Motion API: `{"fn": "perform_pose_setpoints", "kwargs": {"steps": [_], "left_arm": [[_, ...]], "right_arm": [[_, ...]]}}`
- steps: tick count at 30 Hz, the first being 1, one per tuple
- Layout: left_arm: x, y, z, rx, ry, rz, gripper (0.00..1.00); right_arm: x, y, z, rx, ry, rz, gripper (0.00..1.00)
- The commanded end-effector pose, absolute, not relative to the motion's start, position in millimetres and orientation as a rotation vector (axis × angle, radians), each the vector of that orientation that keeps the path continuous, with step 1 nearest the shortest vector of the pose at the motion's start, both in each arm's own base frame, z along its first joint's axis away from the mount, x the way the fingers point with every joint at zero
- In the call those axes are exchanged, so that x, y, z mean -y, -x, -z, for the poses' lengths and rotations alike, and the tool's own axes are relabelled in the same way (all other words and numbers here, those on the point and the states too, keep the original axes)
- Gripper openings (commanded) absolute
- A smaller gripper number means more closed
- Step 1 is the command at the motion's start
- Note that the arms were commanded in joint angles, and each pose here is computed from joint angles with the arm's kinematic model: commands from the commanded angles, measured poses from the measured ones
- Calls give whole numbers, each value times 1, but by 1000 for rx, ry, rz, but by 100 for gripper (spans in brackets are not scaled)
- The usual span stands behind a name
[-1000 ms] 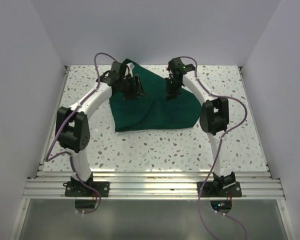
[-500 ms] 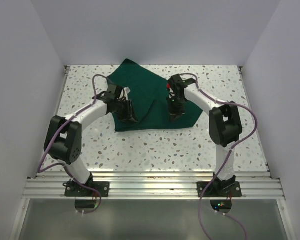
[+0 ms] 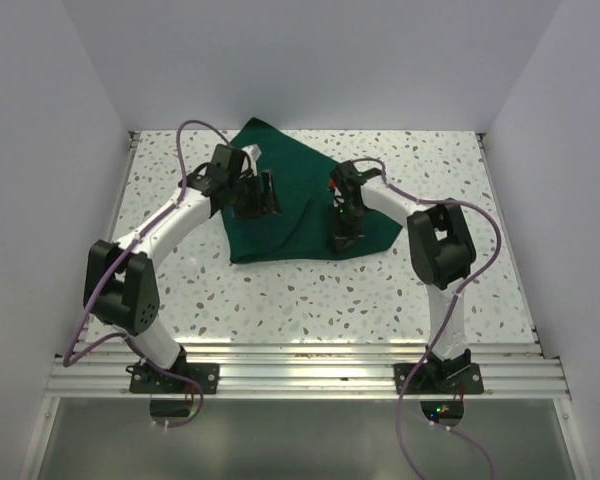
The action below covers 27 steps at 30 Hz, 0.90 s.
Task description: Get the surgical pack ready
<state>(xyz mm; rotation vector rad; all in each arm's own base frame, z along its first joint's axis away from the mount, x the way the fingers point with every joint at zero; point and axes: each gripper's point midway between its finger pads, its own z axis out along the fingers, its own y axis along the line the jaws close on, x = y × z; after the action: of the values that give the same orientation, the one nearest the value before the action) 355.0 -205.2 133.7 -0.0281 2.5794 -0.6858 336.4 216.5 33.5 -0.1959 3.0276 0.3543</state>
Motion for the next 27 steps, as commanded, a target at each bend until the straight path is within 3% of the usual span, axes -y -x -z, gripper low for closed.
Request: {"fn": "perform_pose_setpoints", "kwargs": {"steps": [1,10,19,27], "left_arm": [[218,-392,-170,-2434,-15,589,72],[271,-433,-145,-2382,-72,433,76],[279,-474,-137,-2394,17,138,77],[291,-467,-122,-2398,-66,33,76]], "right_arm": [[-235,-357,-35,-2971,174,-440,3],[-253,-381,-55,-2907,160,-532,3],[-216,-406,-79,-2864,34,-504,4],[-213,-416,-61,-2885,-17,-548,4]]}}
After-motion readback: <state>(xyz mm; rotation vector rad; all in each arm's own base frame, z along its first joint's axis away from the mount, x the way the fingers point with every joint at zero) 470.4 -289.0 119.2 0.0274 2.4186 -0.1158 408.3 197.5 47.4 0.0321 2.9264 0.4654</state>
